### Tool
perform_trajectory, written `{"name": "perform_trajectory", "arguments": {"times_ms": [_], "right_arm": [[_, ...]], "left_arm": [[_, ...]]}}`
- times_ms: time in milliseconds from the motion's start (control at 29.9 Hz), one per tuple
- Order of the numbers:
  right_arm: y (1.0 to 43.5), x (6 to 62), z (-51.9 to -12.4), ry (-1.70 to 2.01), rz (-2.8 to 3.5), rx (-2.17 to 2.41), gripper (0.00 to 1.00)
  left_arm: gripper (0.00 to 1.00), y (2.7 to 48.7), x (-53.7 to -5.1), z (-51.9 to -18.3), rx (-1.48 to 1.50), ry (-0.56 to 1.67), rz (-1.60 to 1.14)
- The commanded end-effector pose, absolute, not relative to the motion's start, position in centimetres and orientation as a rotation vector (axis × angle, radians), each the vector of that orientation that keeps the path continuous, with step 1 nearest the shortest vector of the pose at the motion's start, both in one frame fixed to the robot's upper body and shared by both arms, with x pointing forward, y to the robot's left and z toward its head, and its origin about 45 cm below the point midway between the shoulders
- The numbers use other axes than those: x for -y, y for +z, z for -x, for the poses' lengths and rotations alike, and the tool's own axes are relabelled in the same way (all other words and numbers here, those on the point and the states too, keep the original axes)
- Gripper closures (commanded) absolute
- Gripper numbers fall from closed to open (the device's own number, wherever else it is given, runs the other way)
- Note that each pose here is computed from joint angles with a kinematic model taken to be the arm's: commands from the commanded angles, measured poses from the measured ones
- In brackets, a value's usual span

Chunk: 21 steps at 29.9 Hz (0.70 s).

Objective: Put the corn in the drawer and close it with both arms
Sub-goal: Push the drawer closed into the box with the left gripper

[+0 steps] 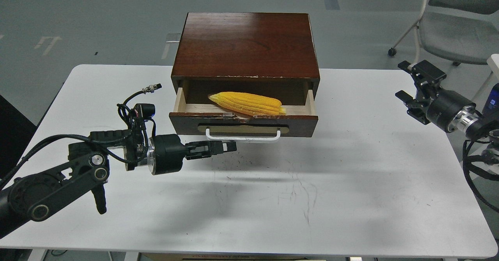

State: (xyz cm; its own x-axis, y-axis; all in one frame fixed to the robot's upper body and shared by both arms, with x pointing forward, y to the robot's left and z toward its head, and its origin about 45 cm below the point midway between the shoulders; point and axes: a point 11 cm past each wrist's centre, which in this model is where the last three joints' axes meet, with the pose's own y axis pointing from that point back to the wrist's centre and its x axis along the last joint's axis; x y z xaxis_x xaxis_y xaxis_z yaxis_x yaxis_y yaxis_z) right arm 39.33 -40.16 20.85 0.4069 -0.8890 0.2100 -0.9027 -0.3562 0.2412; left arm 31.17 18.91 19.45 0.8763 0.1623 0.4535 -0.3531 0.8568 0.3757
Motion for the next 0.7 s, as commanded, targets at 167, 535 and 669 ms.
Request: {"name": "perform_trajectory", "arguments": {"times_ms": [167,535,669], "right_arm": [[20.8,40.2,-39.3,0.058,-2.35,1.555,0.01],[20.3,40.3,-38.9,0.043,-2.343,1.553,0.01],[20.3,40.4,-38.9,0.043,-2.342,1.555,0.01]], "left_arm": [[1.0,18.6,-18.9,-32.2,0.397,0.309,-0.473],[1.0,18.6,-19.2,-33.6,0.382,0.344,-0.474],[1.0,19.0,-19.3,-34.1,0.384,0.353,-0.472]]}}
